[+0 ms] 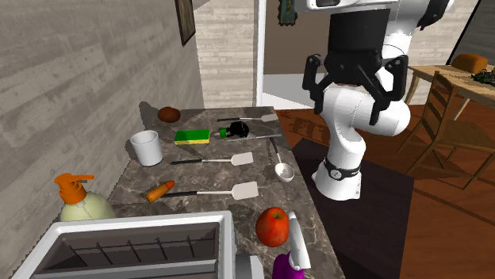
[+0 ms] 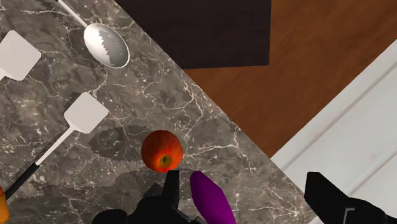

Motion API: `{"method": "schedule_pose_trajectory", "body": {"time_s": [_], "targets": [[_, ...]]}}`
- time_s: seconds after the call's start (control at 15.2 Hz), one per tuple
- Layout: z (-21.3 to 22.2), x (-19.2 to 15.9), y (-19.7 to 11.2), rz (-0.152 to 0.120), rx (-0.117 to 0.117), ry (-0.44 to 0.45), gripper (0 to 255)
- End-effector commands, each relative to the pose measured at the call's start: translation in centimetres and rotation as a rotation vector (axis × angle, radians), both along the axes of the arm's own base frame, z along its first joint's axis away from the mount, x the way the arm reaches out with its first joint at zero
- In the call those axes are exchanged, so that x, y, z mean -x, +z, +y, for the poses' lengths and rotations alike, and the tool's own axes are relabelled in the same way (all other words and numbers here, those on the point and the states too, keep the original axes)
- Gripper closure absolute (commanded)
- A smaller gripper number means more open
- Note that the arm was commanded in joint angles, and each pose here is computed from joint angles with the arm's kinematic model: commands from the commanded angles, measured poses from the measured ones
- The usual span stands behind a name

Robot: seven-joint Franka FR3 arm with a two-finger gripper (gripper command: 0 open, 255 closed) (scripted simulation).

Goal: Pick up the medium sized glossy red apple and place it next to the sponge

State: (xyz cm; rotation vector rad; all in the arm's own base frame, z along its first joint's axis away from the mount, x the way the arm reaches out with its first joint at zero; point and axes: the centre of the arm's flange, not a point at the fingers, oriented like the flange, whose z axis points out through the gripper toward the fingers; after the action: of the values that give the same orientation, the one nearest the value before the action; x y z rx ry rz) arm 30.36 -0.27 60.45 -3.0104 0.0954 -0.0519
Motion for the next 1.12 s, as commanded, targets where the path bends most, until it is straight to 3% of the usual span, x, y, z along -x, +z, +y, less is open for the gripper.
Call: {"method": "schedule_pose_trajectory", "body": {"time_s": [0.0, 1.06], "targets": [[0.0, 0.0, 0.0, 0.000, 0.000, 0.000, 0], [-4.6, -7.0, -19.0, 0.043, 0.049, -0.353, 0]]}}
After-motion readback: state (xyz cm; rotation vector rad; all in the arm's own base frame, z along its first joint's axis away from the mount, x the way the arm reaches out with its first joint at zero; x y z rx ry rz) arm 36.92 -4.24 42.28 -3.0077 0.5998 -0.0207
